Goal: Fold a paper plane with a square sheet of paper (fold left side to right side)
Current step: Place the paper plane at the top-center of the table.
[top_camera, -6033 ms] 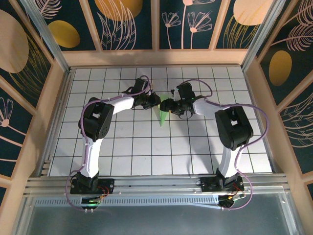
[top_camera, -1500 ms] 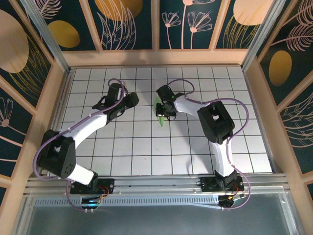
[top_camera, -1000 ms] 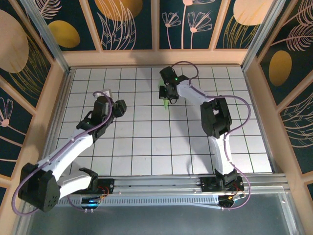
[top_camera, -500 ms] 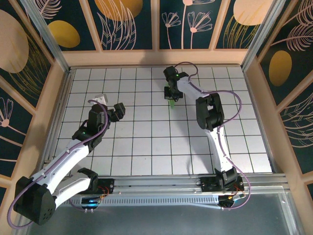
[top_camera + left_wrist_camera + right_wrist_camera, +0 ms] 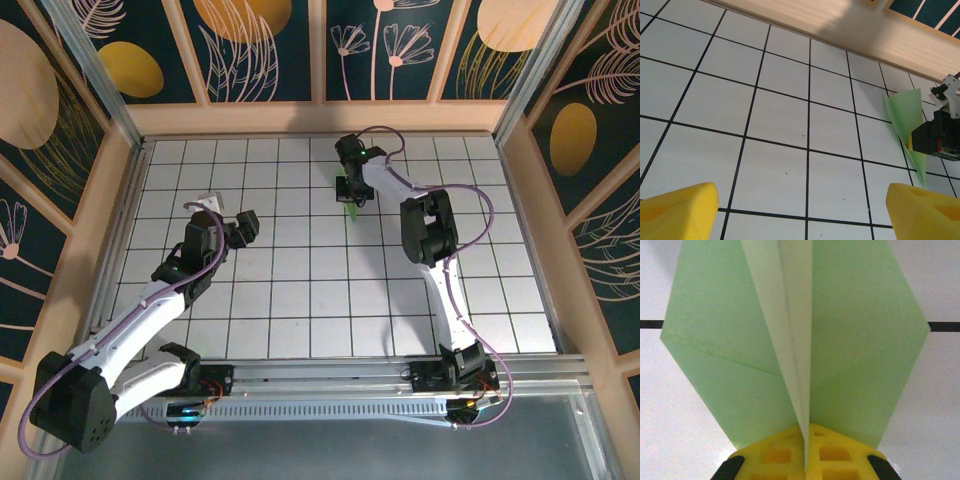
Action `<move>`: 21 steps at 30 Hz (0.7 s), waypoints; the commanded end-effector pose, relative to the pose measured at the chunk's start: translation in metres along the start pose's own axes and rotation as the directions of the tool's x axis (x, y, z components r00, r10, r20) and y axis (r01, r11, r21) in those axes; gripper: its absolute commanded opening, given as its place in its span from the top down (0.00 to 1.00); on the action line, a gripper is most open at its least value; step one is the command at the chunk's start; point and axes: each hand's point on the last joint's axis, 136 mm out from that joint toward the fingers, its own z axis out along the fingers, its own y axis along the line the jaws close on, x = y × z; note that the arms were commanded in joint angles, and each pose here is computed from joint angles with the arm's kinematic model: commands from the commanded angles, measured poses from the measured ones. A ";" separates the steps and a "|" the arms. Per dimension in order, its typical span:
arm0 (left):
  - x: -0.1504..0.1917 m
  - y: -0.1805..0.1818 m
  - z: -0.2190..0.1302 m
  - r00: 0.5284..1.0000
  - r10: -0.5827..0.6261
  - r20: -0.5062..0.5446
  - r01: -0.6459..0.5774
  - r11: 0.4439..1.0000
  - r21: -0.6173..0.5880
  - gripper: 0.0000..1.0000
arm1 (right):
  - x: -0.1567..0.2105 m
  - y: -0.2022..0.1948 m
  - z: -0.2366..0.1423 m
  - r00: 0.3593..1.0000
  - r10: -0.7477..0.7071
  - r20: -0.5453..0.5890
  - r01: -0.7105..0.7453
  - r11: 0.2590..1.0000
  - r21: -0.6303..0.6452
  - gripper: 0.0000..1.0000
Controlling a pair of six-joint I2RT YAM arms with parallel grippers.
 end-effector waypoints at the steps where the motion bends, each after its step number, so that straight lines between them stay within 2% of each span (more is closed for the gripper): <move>1: -0.010 -0.008 0.000 1.000 -0.013 0.023 0.013 1.000 0.027 0.13 | 0.012 -0.008 0.019 0.998 -0.003 -0.061 0.004 1.000 0.022 0.91; 12: -0.013 -0.009 0.001 1.000 -0.012 0.025 0.011 1.000 0.026 0.13 | 0.014 -0.010 0.016 0.999 0.017 -0.041 -0.015 0.999 0.042 0.63; 16: -0.012 -0.008 0.001 1.000 -0.010 0.023 0.010 1.000 0.021 0.13 | 0.012 -0.007 0.010 1.000 0.017 -0.026 -0.016 0.999 0.034 0.59; 21: -0.015 -0.009 0.001 1.000 -0.010 0.026 0.010 1.000 0.015 0.13 | 0.006 -0.005 -0.004 1.000 0.010 0.001 -0.010 0.999 0.031 0.58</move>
